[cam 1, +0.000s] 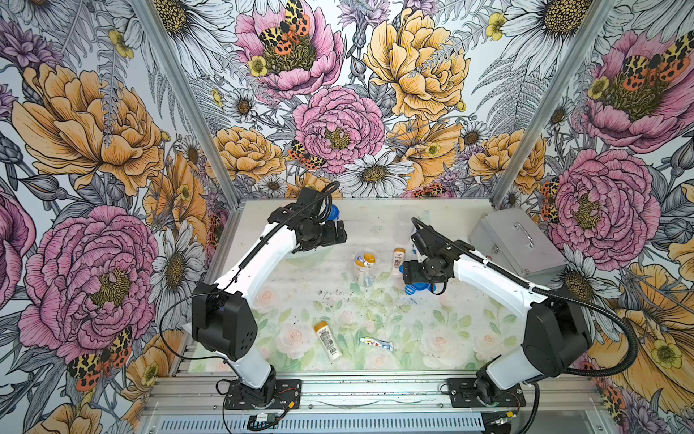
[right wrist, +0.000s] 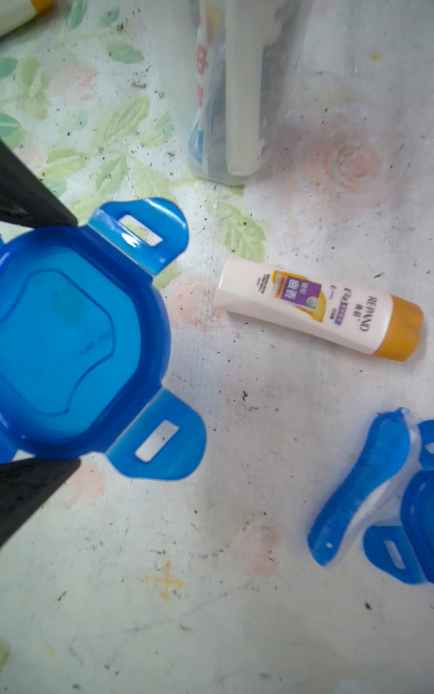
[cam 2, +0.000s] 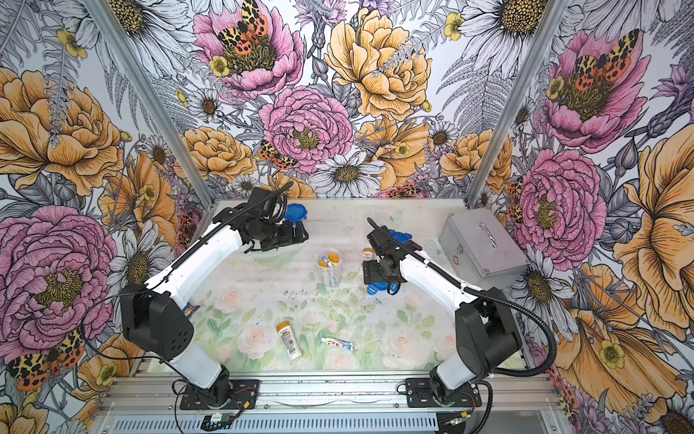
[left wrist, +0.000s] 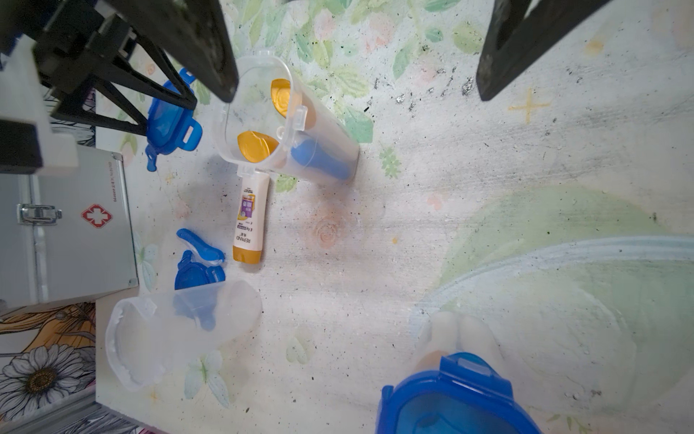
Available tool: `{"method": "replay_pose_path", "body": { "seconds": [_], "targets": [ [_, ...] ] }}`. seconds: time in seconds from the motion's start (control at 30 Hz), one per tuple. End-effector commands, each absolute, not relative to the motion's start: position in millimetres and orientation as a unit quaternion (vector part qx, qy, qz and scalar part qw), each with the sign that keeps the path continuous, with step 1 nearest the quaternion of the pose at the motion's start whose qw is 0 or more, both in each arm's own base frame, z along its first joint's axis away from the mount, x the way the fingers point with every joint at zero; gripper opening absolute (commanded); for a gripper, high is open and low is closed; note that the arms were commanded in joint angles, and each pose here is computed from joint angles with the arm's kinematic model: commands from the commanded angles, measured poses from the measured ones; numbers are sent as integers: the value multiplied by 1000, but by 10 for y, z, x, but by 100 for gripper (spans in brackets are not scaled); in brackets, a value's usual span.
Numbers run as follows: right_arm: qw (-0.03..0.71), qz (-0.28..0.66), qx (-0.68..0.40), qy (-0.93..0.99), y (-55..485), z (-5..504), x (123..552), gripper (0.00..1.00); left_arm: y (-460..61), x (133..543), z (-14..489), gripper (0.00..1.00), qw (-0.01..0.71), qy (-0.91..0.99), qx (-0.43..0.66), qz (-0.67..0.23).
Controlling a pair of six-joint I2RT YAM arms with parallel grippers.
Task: Pack away toiletry kits
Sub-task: Pick up the lid from the center of the board, then close the lid on the container.
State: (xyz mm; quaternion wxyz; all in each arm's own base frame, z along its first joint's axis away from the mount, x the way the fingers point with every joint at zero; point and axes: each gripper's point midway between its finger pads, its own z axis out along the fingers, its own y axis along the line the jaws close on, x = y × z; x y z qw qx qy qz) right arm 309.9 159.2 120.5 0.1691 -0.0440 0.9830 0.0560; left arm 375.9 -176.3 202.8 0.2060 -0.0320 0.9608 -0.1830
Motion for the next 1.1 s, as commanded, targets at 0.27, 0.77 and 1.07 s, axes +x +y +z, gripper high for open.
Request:
{"method": "replay_pose_path", "body": {
  "seconds": [0.27, 0.77, 1.07],
  "targets": [
    [190, 54, -93, 976, 2217, 1949, 3417, 77, -1616, 3696, 2082, 98, 237, 953, -44, -184],
    [171, 90, -147, 970, 2969, 1971, 3691, 77, -1351, 3565, 2017, 99, 257, 947, -75, -175],
    [145, 93, -168, 971, 3155, 1797, 3612, 77, -1267, 3539, 2007, 98, 257, 946, -82, -182]
  ]
}}
